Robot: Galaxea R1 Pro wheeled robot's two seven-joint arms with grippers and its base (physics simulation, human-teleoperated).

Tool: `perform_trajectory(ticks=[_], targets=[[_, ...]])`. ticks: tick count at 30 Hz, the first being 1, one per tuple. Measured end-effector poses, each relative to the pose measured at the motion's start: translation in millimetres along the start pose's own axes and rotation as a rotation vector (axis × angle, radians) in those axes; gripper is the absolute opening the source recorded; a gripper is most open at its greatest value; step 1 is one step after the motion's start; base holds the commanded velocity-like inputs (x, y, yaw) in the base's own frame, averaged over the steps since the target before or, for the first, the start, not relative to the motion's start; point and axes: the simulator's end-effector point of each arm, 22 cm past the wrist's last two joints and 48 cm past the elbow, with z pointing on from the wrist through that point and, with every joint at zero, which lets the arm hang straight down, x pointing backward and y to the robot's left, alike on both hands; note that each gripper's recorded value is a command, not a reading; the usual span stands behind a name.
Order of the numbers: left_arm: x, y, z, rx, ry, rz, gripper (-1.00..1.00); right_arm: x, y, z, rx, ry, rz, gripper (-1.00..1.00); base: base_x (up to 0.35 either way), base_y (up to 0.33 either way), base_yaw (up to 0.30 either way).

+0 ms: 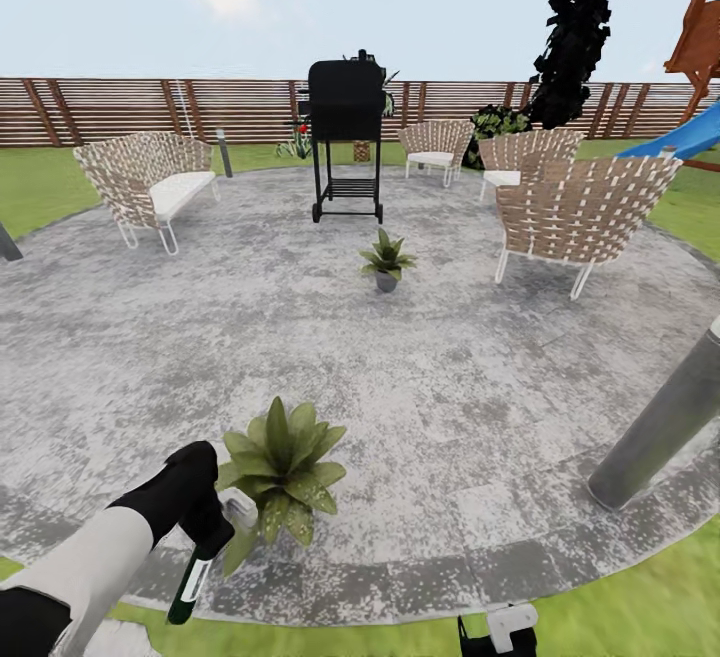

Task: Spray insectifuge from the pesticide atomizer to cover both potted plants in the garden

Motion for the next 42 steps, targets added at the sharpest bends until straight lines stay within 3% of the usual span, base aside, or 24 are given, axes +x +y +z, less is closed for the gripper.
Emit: perform_trajectory(ticks=[2,4,5,6,11,16,25,35,42], targets=[[-14.9,5.5,-16.8,-0.006,-0.028,0.004,-1.0,-0.3,-0.1,0.1,0.0,-0.001,0.0,1.0,-0.004,0.0,0.0],[-43.7,14.6,-55.7,-0.007,-0.08,0.017,-1.0,-0.6,-0.1,0.1,0.0,-0.001,0.0,1.0,0.0,0.0,0.0],[-49.5,23.2,-73.3,-0.045,-0.063,0.051,-1.0,-0.6,-0.2,0.1,0.001,-0.001,0.001,1.0,0.0,0.0,0.0],[-51.9,16.8,-91.9,-0.018,-0.032,0.085,-1.0,-0.5,-0.1,0.1,0.0,-0.001,0.001,1.0,0.0,0.0,0.0],[-62.9,24.5,-117.3,-0.031,-0.05,0.087,-1.0,-0.4,0.0,0.2,0.0,-0.001,0.0,1.0,0.0,0.0,0.0],[-66.7,24.7,-122.1,-0.034,-0.058,0.087,-1.0,-0.5,0.0,0.2,0.0,-0.001,0.0,1.0,0.0,0.0,0.0],[-60.6,22.3,-113.2,-0.026,-0.043,0.089,-1.0,-0.3,-0.7,0.2,0.0,-0.001,-0.001,1.0,0.002,0.0,0.0],[-59.3,21.4,-111.9,-0.021,-0.041,0.085,-1.0,-0.6,-0.8,0.1,0.0,-0.002,-0.002,1.0,0.265,0.0,0.0],[-57.0,20.6,-108.2,-0.014,-0.034,0.086,-1.0,0.1,-0.8,0.1,0.001,0.0,-0.002,1.0,0.037,0.0,0.0]])
